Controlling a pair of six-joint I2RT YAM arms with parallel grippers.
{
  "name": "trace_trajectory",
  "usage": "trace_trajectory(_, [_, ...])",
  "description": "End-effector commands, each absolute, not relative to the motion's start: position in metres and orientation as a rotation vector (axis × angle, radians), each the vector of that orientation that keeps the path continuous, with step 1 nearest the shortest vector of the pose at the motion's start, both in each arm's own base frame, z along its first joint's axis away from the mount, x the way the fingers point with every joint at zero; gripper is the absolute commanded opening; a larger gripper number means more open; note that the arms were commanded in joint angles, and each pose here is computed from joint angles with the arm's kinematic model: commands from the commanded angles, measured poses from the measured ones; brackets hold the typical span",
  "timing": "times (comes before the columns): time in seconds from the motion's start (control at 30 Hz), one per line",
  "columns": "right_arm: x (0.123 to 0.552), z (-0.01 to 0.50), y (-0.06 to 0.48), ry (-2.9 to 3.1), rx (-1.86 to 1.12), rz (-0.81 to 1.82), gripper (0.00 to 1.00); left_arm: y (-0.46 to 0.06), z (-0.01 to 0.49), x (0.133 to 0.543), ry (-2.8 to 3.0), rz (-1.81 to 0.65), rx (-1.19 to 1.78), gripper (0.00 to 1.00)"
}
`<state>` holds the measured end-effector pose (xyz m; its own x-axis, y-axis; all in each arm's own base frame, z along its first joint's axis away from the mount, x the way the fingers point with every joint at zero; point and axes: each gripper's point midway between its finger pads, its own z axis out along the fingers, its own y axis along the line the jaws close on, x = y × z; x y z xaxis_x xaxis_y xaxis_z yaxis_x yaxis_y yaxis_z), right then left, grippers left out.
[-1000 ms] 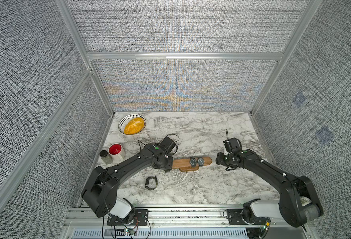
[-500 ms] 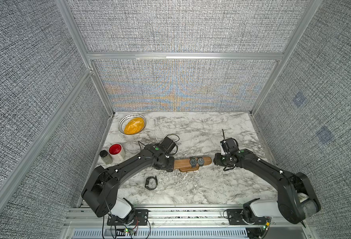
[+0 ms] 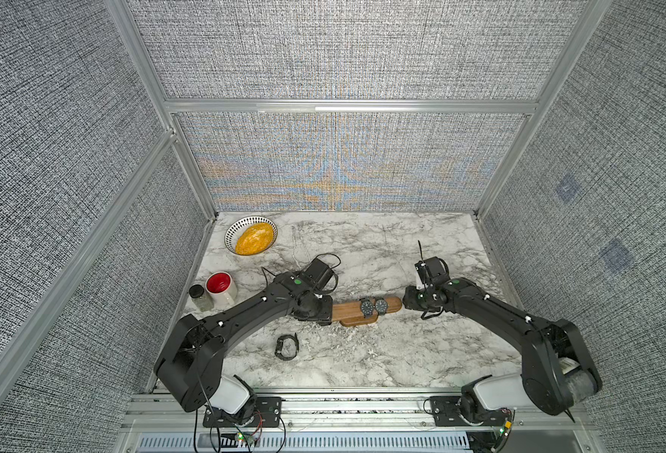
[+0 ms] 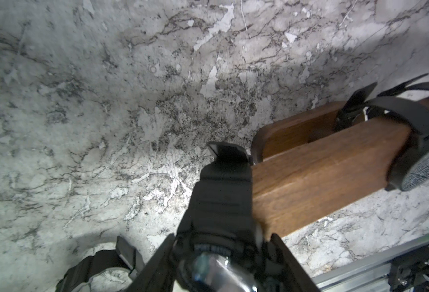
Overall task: Place watch on stand
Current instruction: Place the watch on the stand.
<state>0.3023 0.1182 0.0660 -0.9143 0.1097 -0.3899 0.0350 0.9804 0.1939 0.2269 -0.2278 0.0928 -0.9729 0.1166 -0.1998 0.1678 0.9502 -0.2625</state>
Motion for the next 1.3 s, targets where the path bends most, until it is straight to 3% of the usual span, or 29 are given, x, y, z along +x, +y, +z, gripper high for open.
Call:
trace_trajectory(0.0, [0.303, 0.067, 0.121, 2.716, 0.095, 0.261, 0.5, -0.237, 0.098, 0.23, 2.908, -0.485, 0.192, 0.3])
trace_trajectory(0.5, [0.306, 0.066, 0.13, 2.722, 0.085, 0.285, 0.49, -0.246, 0.106, 0.228, 2.886, -0.59, 0.118, 0.59])
trace_trajectory(0.8, [0.305, 0.066, 0.134, 2.723, 0.078, 0.291, 0.49, -0.253, 0.11, 0.229, 2.879, -0.624, 0.109, 0.63])
trace_trajectory(1.0, [0.304, 0.066, 0.134, 2.725, 0.075, 0.291, 0.48, -0.257, 0.11, 0.229, 2.878, -0.63, 0.107, 0.72])
trace_trajectory(1.27, [0.303, 0.068, 0.137, 2.722, 0.09, 0.306, 0.47, -0.258, 0.113, 0.226, 2.866, -0.641, 0.041, 0.72])
